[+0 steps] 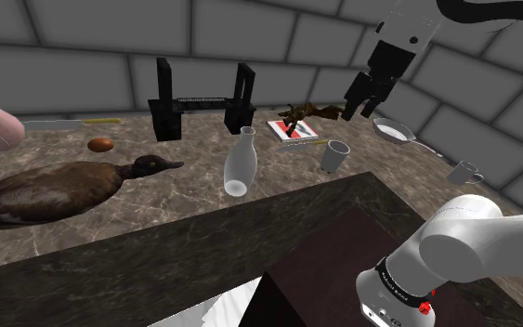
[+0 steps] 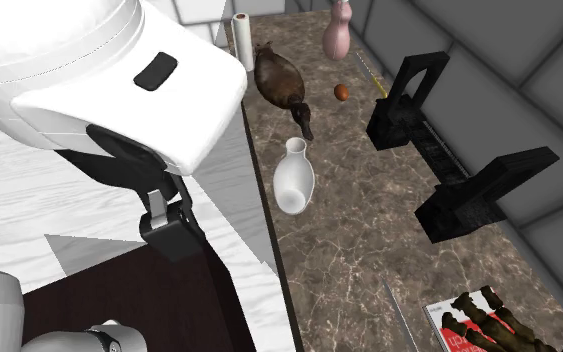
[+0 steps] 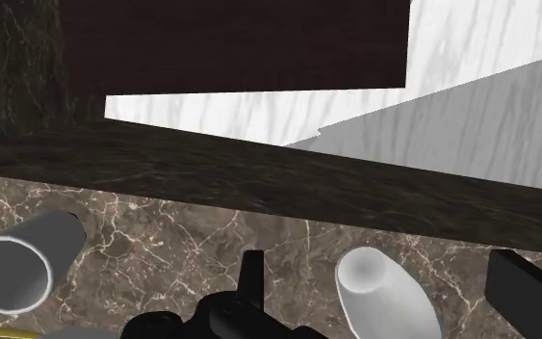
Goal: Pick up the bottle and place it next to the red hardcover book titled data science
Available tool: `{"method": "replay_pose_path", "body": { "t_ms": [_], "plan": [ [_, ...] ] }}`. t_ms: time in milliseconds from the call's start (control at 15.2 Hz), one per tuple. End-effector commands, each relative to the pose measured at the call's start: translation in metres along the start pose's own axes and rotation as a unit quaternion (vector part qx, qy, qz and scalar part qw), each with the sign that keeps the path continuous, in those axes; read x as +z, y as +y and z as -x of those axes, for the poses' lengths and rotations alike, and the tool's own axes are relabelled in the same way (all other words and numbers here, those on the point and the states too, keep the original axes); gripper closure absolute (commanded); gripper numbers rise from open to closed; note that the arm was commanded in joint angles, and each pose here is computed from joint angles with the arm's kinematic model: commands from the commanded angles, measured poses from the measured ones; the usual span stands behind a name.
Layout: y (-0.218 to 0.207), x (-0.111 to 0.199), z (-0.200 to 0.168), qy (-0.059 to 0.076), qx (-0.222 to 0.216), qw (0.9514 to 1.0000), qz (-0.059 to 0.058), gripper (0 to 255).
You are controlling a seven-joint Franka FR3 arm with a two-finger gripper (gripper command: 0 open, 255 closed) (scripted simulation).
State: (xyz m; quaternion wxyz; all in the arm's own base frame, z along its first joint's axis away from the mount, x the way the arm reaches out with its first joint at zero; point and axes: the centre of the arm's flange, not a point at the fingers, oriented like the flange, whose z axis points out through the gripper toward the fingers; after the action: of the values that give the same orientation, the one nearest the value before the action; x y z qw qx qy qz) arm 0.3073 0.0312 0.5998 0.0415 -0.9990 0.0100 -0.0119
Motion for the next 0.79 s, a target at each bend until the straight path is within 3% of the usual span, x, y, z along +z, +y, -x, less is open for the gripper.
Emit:
{"method": "replay_pose_path", "body": {
  "t_ms": [0,726],
  "plan": [
    [0.0,0.0,0.0,0.0,0.0,1.0,0.0,0],
    [-0.073,0.081,-0.094,0.023,-0.022,0.9992,0.024,0]
  ]
}}
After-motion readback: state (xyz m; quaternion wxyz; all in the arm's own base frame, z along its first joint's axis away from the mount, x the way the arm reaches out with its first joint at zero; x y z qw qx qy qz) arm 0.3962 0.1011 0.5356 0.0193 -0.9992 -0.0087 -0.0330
